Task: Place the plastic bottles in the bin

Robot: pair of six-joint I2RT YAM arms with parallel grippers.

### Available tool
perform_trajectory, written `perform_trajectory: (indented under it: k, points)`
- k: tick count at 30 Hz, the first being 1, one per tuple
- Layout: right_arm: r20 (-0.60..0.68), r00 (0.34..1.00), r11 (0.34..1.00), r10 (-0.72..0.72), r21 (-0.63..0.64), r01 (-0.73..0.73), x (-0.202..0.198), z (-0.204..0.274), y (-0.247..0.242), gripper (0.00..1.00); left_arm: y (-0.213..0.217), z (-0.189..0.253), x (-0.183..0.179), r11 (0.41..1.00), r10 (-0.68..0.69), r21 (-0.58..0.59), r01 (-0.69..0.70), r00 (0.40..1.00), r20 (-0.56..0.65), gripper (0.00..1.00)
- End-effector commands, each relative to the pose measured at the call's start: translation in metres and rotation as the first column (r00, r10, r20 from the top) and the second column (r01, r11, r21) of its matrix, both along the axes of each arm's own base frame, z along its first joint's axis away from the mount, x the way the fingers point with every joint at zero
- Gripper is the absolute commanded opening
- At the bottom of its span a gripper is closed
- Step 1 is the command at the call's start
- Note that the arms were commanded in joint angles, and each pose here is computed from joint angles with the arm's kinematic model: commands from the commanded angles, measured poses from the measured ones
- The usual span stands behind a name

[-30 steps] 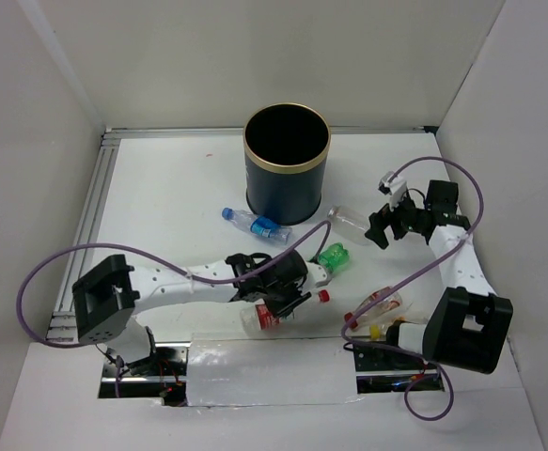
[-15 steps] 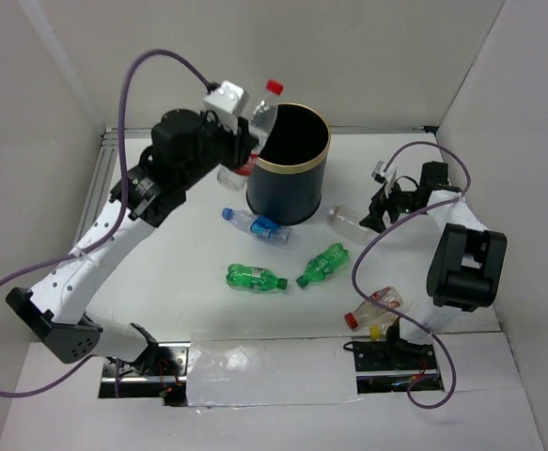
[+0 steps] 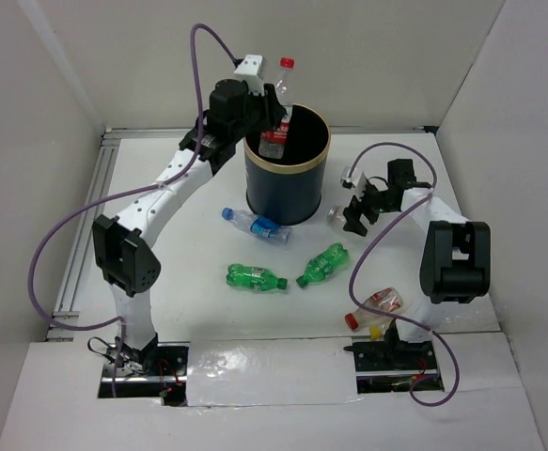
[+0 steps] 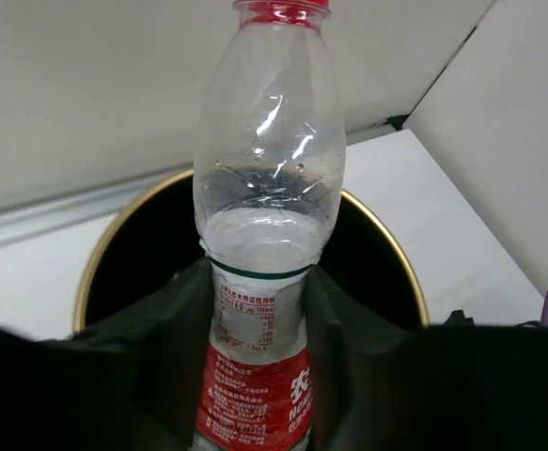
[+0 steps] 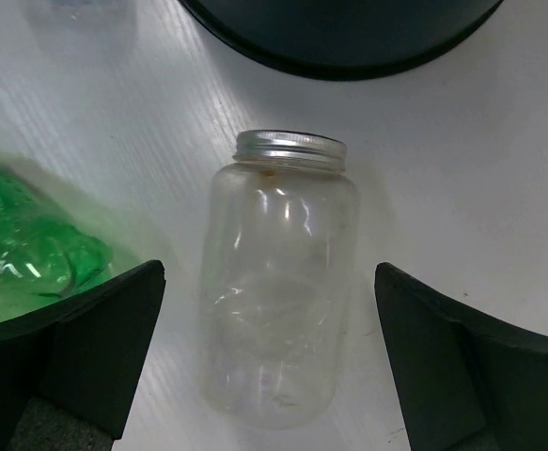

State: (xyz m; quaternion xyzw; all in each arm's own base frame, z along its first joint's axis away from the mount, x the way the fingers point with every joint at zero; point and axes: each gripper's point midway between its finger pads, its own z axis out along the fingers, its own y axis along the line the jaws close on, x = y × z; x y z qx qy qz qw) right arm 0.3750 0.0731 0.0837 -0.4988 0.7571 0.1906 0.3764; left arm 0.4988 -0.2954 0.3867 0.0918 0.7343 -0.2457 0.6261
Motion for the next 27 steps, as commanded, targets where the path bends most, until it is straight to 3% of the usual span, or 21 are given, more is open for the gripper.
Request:
perform_trajectory:
  k: [1, 2, 4, 7, 10, 13, 14, 15, 16, 17, 18, 19, 20, 21, 22, 25, 27]
  points:
    - [0.028, 0.997, 0.994, -0.068, -0.086, 0.07, 0.02, -0.008, -0.006, 0.99, 0.0, 0.015, 0.012, 0.996, 0.028, -0.085, -0.026, 0.999, 0.032, 0.54]
    - [0.02, 0.997, 0.991, -0.075, -0.114, 0.076, 0.02, -0.013, -0.008, 0.99, 0.0, 0.005, 0.012, 0.997, 0.028, -0.069, -0.028, 1.0, 0.006, 0.7]
    - [-0.014, 0.997, 0.988, -0.079, -0.132, 0.076, 0.018, -0.026, -0.006, 0.99, -0.002, -0.003, 0.01, 0.998, 0.017, -0.059, -0.018, 1.0, -0.013, 0.87]
    - [-0.048, 0.994, 0.982, -0.103, -0.162, 0.094, 0.02, -0.04, -0.005, 0.97, 0.002, 0.001, 0.002, 0.999, 0.006, -0.034, -0.006, 1.0, 0.006, 1.0]
    - [-0.083, 0.99, 0.978, -0.114, -0.183, 0.097, 0.021, -0.05, -0.005, 0.9, 0.007, 0.028, -0.026, 1.0, -0.016, 0.017, 0.015, 0.997, 0.079, 1.0]
    - [-0.132, 0.987, 0.984, -0.097, -0.16, 0.076, 0.013, -0.045, 0.0, 0.64, 0.021, 0.049, -0.07, 0.995, -0.054, 0.087, 0.041, 0.987, 0.154, 1.0]
    - [-0.151, 0.984, 0.987, -0.092, -0.147, 0.069, 0.008, -0.045, -0.002, 0.5, 0.025, 0.053, -0.084, 0.99, -0.094, 0.124, 0.071, 0.977, 0.191, 0.98]
    - [-0.138, 0.989, 0.994, -0.058, -0.095, 0.045, 0.007, -0.031, 0.003, 0.45, 0.024, 0.052, -0.102, 0.982, -0.149, 0.149, 0.119, 0.967, 0.209, 0.98]
    - [-0.105, 0.993, 0.997, -0.055, -0.067, 0.048, 0.004, -0.012, -0.004, 0.41, 0.022, 0.012, -0.117, 0.96, -0.221, 0.207, 0.188, 0.964, 0.15, 0.96]
    - [-0.127, 0.991, 0.998, -0.042, -0.041, 0.037, -0.008, -0.003, -0.005, 0.37, 0.023, 0.028, -0.156, 0.928, -0.345, 0.221, 0.299, 0.914, 0.211, 0.93]
    - [-0.077, 0.997, 1.0, 0.004, 0.008, -0.003, -0.007, 0.019, 0.0, 0.32, 0.021, 0.015, -0.174, 0.892, -0.418, 0.282, 0.353, 0.881, 0.221, 0.88]
    - [-0.023, 1.0, 1.0, 0.002, 0.029, -0.002, -0.01, 0.046, -0.006, 0.28, 0.019, -0.027, -0.19, 0.853, -0.479, 0.316, 0.416, 0.864, 0.154, 0.88]
    - [-0.032, 0.999, 0.999, 0.01, 0.049, -0.009, -0.019, 0.06, -0.005, 0.24, 0.019, -0.041, -0.206, 0.82, -0.528, 0.335, 0.464, 0.839, 0.131, 0.88]
    - [0.035, 0.999, 0.996, 0.037, 0.08, -0.04, -0.014, 0.089, 0.001, 0.2, 0.025, -0.045, -0.22, 0.81, -0.54, 0.347, 0.472, 0.832, 0.129, 0.88]
    - [0.069, 0.997, 0.995, 0.033, 0.097, -0.039, -0.013, 0.107, -0.001, 0.15, 0.029, -0.08, -0.228, 0.787, -0.546, 0.368, 0.496, 0.837, 0.041, 0.88]
    - [0.235, 0.972, 0.985, 0.015, 0.162, -0.054, -0.002, 0.181, 0.005, 0.15, 0.032, -0.127, -0.244, 0.74, -0.559, 0.401, 0.54, 0.825, -0.078, 0.9]
    - [0.313, 0.95, 0.972, -0.013, 0.229, -0.062, 0.012, 0.222, 0.019, 0.15, 0.036, -0.147, -0.248, 0.713, -0.55, 0.447, 0.54, 0.826, -0.121, 1.0]
